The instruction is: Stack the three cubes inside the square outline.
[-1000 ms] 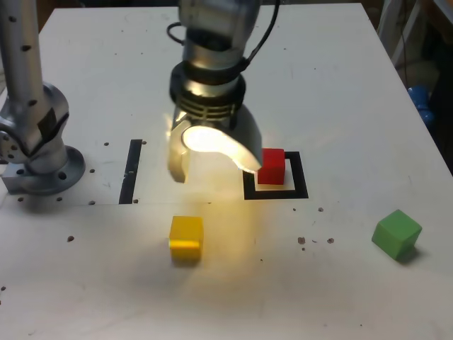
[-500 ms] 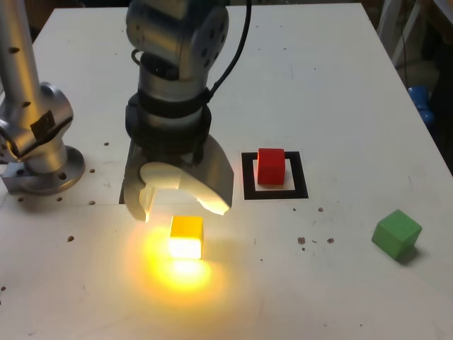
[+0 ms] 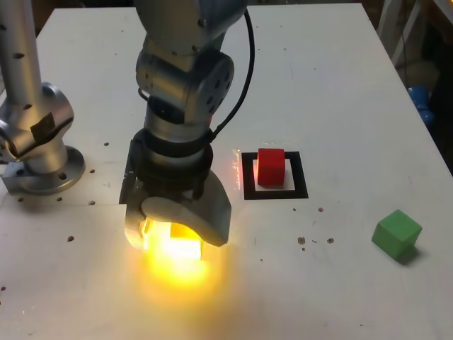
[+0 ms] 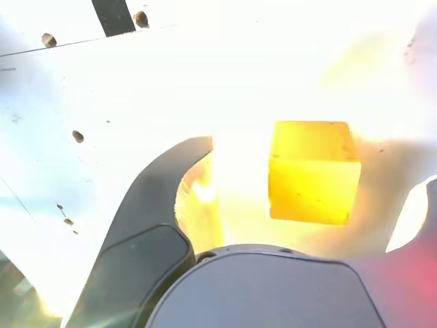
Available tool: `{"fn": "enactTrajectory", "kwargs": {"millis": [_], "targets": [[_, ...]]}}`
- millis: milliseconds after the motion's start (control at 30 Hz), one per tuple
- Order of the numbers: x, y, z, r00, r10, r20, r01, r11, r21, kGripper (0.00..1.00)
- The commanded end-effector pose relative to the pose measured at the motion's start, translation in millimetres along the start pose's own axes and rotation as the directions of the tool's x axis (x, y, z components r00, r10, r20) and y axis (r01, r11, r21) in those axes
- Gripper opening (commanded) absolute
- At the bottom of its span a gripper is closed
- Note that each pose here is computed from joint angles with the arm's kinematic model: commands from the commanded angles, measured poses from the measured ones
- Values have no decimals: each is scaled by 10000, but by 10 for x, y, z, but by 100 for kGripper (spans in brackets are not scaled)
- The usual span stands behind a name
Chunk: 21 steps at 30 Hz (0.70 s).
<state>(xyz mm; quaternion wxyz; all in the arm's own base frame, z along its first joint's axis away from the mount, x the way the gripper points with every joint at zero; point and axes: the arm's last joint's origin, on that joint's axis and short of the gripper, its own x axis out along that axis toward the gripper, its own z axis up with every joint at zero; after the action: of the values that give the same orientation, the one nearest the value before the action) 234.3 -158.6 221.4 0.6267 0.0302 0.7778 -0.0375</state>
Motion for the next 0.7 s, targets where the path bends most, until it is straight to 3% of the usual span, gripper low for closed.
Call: {"fn": "enactTrajectory", "kwargs": {"millis": [0, 200, 500, 667], "targets": [[69, -3, 32, 9999, -8, -121, 8, 10000, 19, 91], [138, -20, 84, 9999, -66, -76, 67, 10000, 60, 78], [150, -23, 118, 9998, 58, 207, -58, 10000, 23, 34], [157, -19, 120, 9997, 107, 235, -107, 9999, 22, 30]]}}
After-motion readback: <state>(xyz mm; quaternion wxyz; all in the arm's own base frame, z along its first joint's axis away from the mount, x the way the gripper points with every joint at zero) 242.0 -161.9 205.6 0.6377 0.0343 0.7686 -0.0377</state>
